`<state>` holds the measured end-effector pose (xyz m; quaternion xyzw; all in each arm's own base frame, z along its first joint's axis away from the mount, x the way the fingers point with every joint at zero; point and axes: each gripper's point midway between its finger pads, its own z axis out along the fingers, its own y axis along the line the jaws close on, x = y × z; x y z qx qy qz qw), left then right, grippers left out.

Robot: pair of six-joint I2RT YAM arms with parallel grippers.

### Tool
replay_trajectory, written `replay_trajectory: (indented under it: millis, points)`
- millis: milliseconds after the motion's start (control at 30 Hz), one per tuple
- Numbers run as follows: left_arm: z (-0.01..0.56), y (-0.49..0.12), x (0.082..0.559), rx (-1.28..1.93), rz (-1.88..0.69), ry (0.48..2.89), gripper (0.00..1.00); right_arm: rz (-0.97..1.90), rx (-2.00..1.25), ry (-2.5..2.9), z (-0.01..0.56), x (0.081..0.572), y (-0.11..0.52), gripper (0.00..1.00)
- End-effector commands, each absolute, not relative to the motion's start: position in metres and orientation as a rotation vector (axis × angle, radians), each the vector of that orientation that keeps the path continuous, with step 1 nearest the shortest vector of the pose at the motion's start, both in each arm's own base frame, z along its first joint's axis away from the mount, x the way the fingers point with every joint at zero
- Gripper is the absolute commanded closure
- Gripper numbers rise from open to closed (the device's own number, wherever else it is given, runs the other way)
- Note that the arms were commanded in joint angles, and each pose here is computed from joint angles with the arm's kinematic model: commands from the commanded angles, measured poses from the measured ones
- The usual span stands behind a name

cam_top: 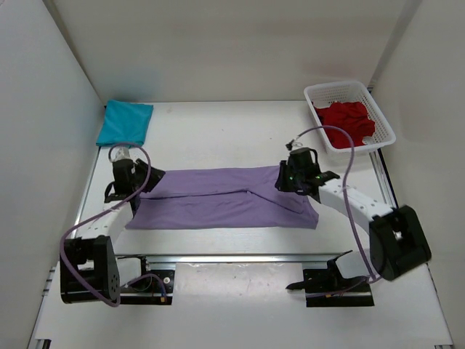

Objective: Fold and stack the t-shirts
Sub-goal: Fold the other side of the tshirt into a rectangle

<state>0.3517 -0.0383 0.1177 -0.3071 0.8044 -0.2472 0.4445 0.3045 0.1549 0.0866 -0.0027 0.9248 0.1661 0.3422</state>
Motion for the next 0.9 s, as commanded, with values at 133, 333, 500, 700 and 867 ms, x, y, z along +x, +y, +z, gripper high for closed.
replay_trajectory:
  millis: [133, 333, 500, 700, 867]
  points:
    - [0.067, -0.035, 0.337, -0.893, -0.691, 2.077, 0.65, 0.429, -0.136, 2.335, 0.092, 0.367, 0.195, 0.66]
    - [0.061, -0.066, 0.322, -0.812, -0.778, 2.091, 0.65, 0.394, -0.174, 2.377, 0.068, 0.382, 0.205, 0.61]
    - [0.071, -0.103, 0.308, -0.637, -0.800, 2.122, 0.65, 0.374, -0.166, 2.411, 0.054, 0.376, 0.203, 0.69]
    - [0.065, -0.114, 0.292, -0.593, -0.819, 2.132, 0.64, 0.367, -0.192, 2.436, 0.042, 0.370, 0.207, 0.67]
    - [0.065, -0.121, 0.286, -0.565, -0.839, 2.129, 0.64, 0.314, -0.182, 2.452, 0.040, 0.364, 0.200, 0.97]
